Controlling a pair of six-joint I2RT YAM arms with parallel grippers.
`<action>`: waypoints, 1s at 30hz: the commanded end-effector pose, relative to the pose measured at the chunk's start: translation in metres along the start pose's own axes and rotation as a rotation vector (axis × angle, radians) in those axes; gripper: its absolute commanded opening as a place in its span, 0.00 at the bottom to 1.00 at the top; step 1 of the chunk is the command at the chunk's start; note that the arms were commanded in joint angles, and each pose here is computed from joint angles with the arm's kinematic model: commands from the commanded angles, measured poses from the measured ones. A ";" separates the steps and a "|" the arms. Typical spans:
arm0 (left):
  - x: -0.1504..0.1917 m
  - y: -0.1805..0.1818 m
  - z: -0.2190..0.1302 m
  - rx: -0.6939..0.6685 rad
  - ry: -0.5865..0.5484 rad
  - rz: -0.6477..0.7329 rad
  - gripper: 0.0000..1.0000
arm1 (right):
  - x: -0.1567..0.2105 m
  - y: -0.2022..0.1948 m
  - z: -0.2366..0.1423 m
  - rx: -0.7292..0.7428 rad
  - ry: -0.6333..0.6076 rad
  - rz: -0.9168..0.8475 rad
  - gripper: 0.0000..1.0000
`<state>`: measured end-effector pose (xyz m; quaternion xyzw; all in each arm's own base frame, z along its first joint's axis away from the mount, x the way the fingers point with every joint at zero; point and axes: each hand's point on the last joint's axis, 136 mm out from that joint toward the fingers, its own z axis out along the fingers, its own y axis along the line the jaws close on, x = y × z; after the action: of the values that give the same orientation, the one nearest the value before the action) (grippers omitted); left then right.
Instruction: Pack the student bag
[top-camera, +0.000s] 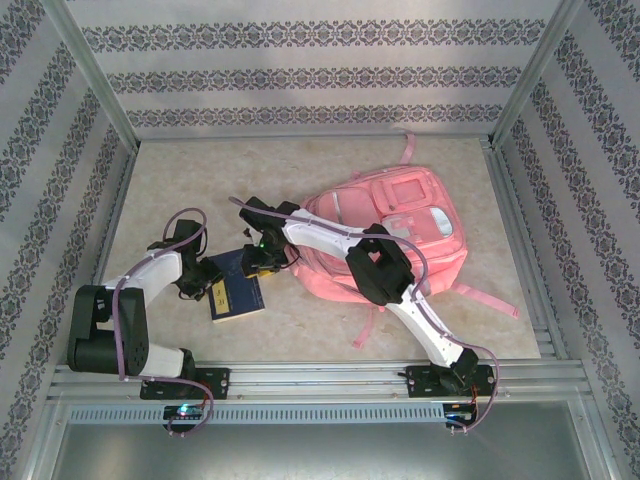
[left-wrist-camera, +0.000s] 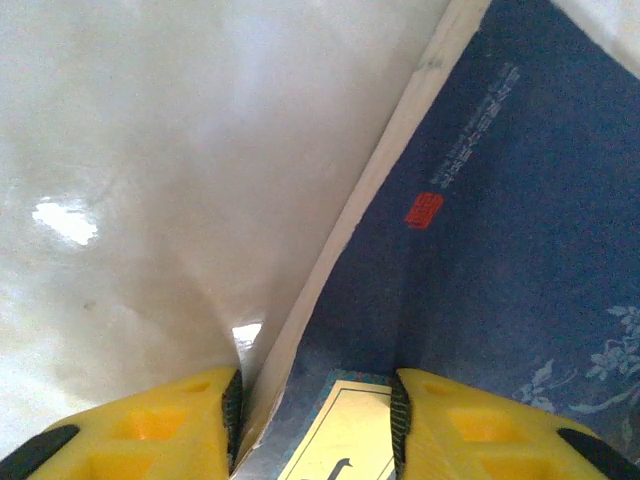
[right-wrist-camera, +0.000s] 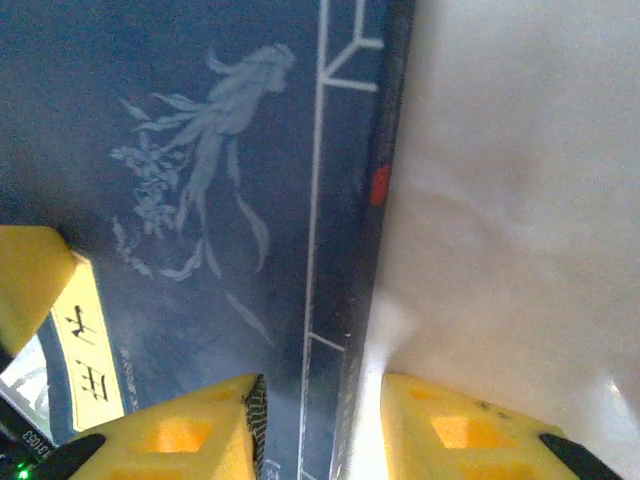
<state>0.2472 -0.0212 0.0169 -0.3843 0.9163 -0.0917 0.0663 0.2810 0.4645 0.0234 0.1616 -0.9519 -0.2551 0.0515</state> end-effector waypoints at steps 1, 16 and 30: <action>0.010 0.009 0.018 -0.015 0.052 0.009 0.40 | 0.004 0.011 0.010 -0.033 0.026 0.001 0.37; 0.015 0.006 0.022 0.005 0.084 0.025 0.32 | -0.005 0.072 -0.053 -0.267 -0.037 -0.097 0.36; 0.016 -0.020 0.001 0.155 0.072 -0.005 0.32 | 0.001 0.074 -0.029 -0.355 0.036 -0.053 0.23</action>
<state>0.2579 -0.0339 0.0202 -0.3726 0.9131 -0.1442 0.0814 0.2789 0.4968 0.0798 0.1604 -0.9043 -0.3885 0.0745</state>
